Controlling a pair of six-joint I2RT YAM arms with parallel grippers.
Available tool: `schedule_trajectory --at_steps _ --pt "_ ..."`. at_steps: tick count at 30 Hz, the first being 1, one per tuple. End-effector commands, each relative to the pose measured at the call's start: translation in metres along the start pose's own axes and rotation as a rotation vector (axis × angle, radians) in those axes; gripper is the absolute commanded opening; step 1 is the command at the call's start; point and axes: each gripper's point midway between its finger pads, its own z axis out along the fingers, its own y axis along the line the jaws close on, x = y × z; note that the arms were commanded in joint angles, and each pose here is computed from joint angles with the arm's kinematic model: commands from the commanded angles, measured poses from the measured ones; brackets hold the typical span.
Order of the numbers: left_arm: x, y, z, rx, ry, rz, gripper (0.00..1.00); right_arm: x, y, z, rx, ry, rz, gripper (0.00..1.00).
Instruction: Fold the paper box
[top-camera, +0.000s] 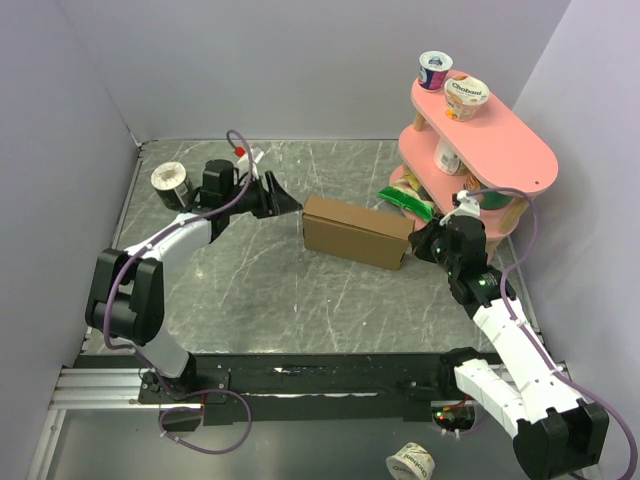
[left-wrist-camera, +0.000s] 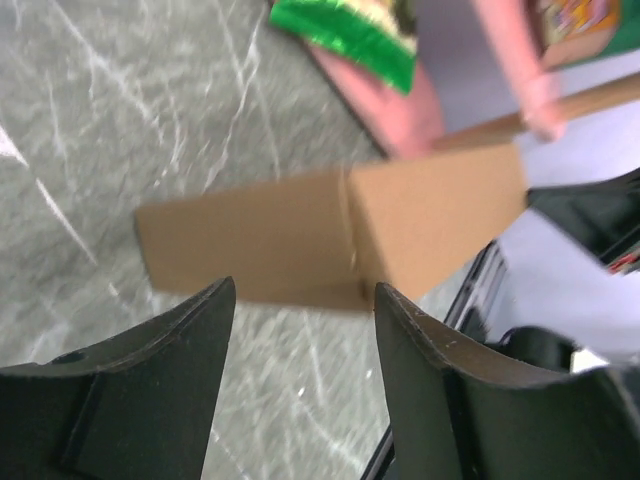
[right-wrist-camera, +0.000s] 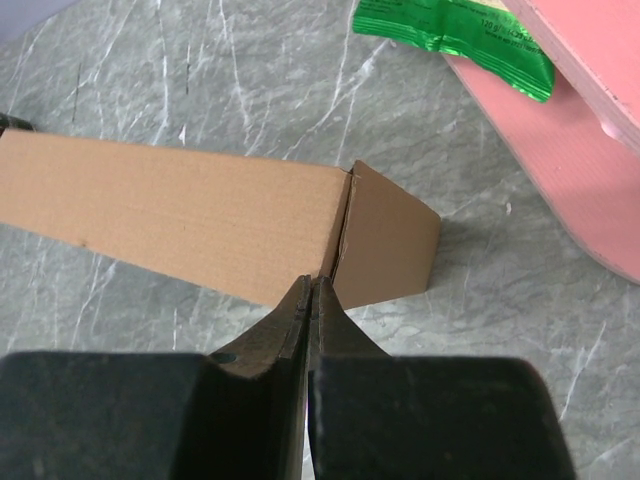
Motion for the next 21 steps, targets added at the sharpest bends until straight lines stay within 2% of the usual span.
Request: schedule_trajectory --at_steps 1,3,7,21 --pt "-0.038 -0.039 -0.014 0.138 -0.163 -0.017 0.67 0.090 -0.054 -0.015 0.188 0.331 -0.058 0.01" --pt "-0.036 -0.042 -0.011 0.178 -0.143 -0.038 0.69 0.090 -0.055 -0.015 0.191 0.333 -0.061 0.01" --pt "-0.022 -0.046 -0.006 0.274 -0.075 -0.084 0.67 0.087 -0.055 -0.016 0.192 0.325 -0.067 0.01" --pt "0.001 -0.026 0.001 0.239 0.006 -0.097 0.61 0.083 -0.052 -0.016 0.184 0.314 -0.068 0.01"
